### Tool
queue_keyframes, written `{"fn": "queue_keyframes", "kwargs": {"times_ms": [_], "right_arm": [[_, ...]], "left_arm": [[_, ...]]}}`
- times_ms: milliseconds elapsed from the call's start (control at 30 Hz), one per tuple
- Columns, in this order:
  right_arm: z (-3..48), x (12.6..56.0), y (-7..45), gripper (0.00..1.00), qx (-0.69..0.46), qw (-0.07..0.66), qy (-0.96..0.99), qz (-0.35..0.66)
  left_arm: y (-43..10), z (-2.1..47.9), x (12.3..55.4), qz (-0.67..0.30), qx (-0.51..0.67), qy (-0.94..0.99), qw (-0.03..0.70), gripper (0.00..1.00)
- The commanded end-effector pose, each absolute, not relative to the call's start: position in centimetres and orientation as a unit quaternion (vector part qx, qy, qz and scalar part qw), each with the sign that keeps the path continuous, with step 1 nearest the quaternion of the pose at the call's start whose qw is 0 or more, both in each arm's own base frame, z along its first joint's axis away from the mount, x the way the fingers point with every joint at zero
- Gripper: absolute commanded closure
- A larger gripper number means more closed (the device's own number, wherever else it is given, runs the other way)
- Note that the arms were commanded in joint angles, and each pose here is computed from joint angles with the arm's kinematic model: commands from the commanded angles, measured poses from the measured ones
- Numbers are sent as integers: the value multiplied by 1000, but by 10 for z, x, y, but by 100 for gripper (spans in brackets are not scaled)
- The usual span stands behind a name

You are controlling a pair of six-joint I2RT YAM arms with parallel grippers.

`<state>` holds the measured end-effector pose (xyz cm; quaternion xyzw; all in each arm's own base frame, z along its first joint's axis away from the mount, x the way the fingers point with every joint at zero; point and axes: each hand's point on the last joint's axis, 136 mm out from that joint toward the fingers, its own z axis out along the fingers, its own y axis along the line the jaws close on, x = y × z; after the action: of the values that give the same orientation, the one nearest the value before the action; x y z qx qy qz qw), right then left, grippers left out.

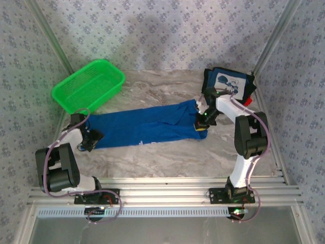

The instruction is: Fold and stack the t-shirts

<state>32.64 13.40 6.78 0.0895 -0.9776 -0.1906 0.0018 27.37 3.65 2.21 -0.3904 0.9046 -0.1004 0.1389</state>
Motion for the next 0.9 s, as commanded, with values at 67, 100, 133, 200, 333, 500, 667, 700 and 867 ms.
{"fn": "queue_keyframes", "kwargs": {"times_ms": [67,100,133,200,333,500,667,700,867], "right_arm": [[67,338,117,100,102,17,-980,-170],[65,341,115,100,102,17,-980,-168],[63,344,113,100,101,19,-981,-165],[59,350,111,100,103,21,-981,-161],[48,352,106,99,107,35,-983,-145],[35,355,102,94,103,42,-985,-132],[39,369,105,78,88,25,-988,-128],[45,372,106,71,84,16,-988,-130],[82,385,114,55,60,-39,-987,-143]], "left_arm": [[38,-1,235,-63,-387,918,65,42],[38,-2,234,-60,-386,918,63,42],[38,-2,234,-61,-386,918,62,42],[38,-3,235,-63,-386,918,61,42],[38,-3,234,-60,-386,919,58,42],[37,-4,234,-62,-385,919,58,42],[26,6,252,-105,-361,923,78,37],[24,12,257,-112,-355,924,86,36],[11,52,279,-148,-331,923,131,32]]}}
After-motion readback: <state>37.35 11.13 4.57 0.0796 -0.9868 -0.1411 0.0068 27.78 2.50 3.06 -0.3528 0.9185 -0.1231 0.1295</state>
